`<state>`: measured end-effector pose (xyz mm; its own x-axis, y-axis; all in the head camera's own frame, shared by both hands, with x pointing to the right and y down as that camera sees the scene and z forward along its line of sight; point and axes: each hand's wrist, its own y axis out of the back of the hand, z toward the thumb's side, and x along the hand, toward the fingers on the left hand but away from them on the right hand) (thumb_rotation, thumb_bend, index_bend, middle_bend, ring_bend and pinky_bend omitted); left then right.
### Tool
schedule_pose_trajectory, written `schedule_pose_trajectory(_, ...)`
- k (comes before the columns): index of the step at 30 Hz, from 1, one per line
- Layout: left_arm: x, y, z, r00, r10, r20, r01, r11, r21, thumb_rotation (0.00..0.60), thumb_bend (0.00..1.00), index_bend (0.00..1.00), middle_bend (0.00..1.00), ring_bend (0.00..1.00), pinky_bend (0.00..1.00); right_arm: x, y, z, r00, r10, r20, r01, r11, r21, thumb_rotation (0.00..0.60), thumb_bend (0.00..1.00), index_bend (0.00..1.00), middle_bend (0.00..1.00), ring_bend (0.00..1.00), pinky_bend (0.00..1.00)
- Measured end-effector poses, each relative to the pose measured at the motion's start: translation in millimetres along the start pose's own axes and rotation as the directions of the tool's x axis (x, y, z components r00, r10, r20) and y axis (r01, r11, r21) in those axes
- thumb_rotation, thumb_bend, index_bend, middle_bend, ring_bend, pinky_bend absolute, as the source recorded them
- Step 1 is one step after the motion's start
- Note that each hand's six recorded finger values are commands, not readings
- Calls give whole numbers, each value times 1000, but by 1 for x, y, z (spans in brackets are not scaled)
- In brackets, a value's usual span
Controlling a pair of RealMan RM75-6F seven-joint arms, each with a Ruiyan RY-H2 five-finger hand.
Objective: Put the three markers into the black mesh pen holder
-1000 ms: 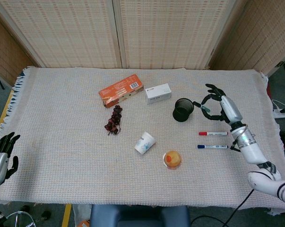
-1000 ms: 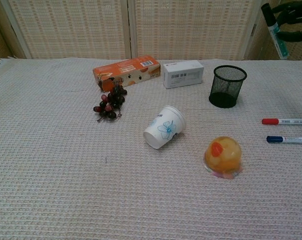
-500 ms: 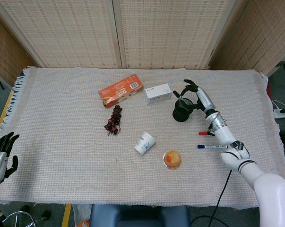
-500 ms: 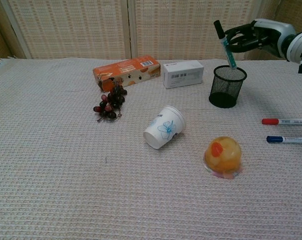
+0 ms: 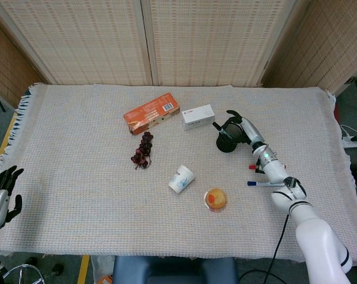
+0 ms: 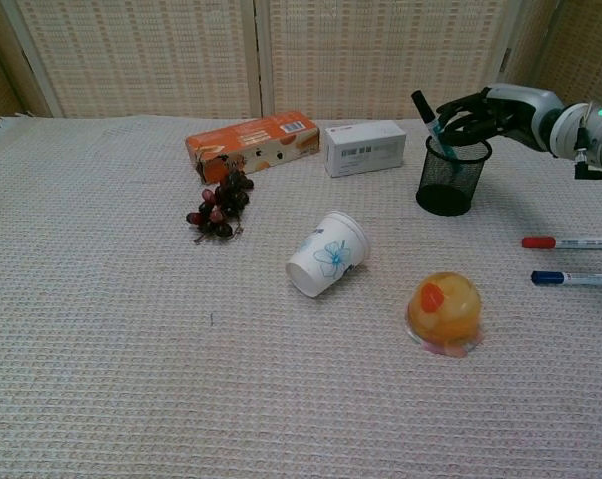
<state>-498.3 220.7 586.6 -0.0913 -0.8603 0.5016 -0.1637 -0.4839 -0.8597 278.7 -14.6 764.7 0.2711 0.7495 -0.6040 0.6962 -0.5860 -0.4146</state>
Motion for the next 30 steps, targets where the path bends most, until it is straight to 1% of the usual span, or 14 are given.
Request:
schedule_pose_trajectory(3,0,1,0,1000,4,0,-4,1000,1,600,606,99,0,0,99,1,3,0,1000,4,0,-4,1000,7,600,327,218,55,123,0)
schedule_pose_trajectory(8,-1,2,-1,1000,6,-6,-6,1000,-1,600,607,99,0,0,99,4,17,5,1000,-10,-25,10,1000,13,600,327,124,54,117,0)
schedule_pose_trajectory(12,0,1,0,1000,2,-3,-2,1000,2,600,607,98,0,0,100,9,24,12,998,-15,-66,17,1000,24,600,327,109,55,117,0)
schedule_pose_trajectory(15,-1,1,0,1000,3,-2,-3,1000,4,600,607,98,0,0,99,17,29,21,992,-17,-128,23,999,45,600,327,110,55,117,0)
schedule_pose_trajectory(17,-1,1,0,1000,5,-1,-5,1000,3,600,605,99,0,0,99,27,33,28,983,-20,-181,36,996,85,600,327,130,55,116,0)
schedule_pose_trajectory(19,-1,2,1,1000,7,1,-7,1000,4,600,604,99,0,0,99,37,36,31,976,-22,-215,52,990,133,600,327,156,55,116,0)
schedule_pose_trajectory(22,-1,2,3,1000,6,5,-6,1000,4,600,604,98,0,0,99,58,36,28,973,-16,-230,72,969,238,600,327,200,55,115,0)
schedule_pose_trajectory(25,-1,2,4,1000,5,8,-5,1000,3,600,604,99,0,0,99,87,32,20,977,-8,-213,86,930,357,600,327,258,55,115,0)
schedule_pose_trajectory(28,-2,2,6,1000,5,14,-5,1000,4,600,604,99,0,0,100,120,30,5,986,-19,-163,96,870,483,600,327,281,55,115,0)
schedule_pose_trajectory(29,-2,2,6,1000,5,16,-5,1000,4,600,604,99,0,0,99,134,30,-2,991,-29,-133,96,842,531,600,327,284,55,115,0)
schedule_pose_trajectory(30,-2,2,7,1000,6,18,-6,1000,4,600,604,99,0,0,99,145,30,-9,994,-38,-106,92,821,564,600,327,288,55,115,0)
